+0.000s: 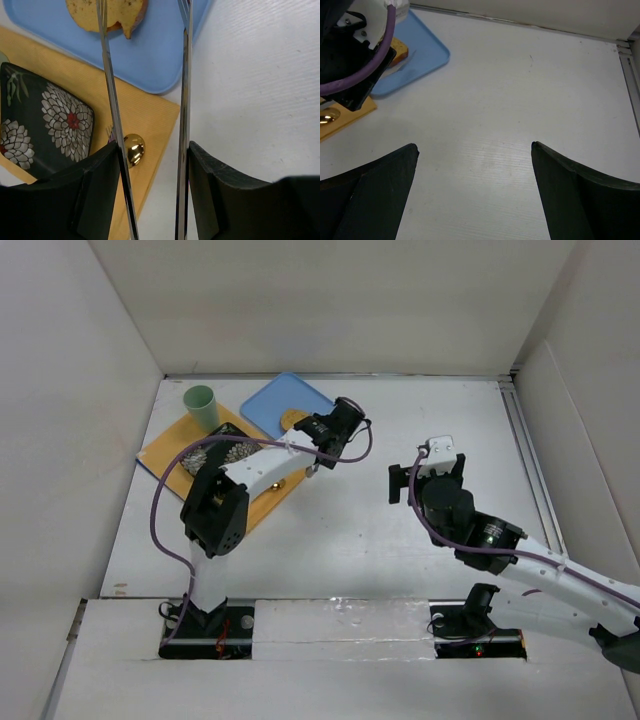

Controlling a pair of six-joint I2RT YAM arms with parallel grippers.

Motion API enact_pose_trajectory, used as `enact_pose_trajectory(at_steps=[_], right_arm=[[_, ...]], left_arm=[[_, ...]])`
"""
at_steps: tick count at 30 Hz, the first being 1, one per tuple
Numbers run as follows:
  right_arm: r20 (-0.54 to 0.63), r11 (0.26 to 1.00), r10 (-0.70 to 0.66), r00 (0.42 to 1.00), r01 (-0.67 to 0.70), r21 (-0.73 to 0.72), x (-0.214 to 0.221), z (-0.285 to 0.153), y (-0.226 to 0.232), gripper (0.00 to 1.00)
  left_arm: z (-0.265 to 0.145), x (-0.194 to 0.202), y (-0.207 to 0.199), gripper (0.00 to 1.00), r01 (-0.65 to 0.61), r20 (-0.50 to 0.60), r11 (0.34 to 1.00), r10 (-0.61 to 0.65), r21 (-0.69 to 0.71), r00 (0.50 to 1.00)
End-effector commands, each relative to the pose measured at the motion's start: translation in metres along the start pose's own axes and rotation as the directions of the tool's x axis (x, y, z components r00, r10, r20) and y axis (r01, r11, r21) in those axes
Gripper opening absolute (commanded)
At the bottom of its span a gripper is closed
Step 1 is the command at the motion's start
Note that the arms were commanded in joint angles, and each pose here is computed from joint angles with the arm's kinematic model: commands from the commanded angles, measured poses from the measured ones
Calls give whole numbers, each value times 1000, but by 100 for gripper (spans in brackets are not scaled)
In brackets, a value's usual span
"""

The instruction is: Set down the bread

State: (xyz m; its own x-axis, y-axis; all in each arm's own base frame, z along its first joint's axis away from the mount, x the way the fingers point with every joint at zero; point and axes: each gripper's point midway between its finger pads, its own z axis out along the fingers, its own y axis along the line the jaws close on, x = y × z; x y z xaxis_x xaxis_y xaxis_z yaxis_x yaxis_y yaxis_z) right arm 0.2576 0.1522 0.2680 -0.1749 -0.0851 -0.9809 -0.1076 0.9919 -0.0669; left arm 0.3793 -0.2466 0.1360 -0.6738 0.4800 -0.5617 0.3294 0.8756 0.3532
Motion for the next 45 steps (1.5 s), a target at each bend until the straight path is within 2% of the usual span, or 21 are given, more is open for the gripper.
enact_pose_trajectory(at_steps=[1, 5, 12, 23, 30, 35, 39, 41, 43, 45], right_arm=[[32, 999, 37, 999, -37, -9, -14, 0, 1, 100], [29, 999, 33, 999, -33, -12, -14, 0, 2, 100], [30, 999, 36, 999, -35, -17, -14, 0, 3, 100], [32, 999, 35, 999, -35, -12, -15, -1, 0, 100], [27, 999, 31, 999, -30, -10, -14, 0, 1, 100], [30, 999, 33, 999, -33, -7, -14, 0, 0, 100], [33, 999, 37, 999, -36, -9, -15, -1, 0, 100], [29, 999, 32, 999, -32, -9, -14, 0, 0, 100], [31, 999, 34, 999, -34, -9, -15, -1, 0, 100], [31, 999, 36, 999, -35, -9, -14, -1, 0, 100]], left_arm=[[4, -18, 23, 48, 66, 78, 995, -60, -70, 995], [14, -21, 27, 47, 74, 78, 991, -66, -109, 995], [30, -16, 15, 48, 48, 68, 996, -42, -79, 997], [29, -6, 5, 49, 38, 64, 999, -37, -14, 997], [40, 7, 7, 49, 20, 24, 998, -18, -56, 1000], [44, 9, 7, 39, 14, 16, 997, -13, -72, 1000], [47, 11, 8, 35, 8, 0, 996, -8, -88, 1000], [49, 14, 6, 29, 6, -8, 996, -7, -87, 1000], [49, 13, 6, 17, 10, -7, 996, -11, -84, 1000], [49, 13, 6, 11, 15, -5, 996, -16, -84, 1000]])
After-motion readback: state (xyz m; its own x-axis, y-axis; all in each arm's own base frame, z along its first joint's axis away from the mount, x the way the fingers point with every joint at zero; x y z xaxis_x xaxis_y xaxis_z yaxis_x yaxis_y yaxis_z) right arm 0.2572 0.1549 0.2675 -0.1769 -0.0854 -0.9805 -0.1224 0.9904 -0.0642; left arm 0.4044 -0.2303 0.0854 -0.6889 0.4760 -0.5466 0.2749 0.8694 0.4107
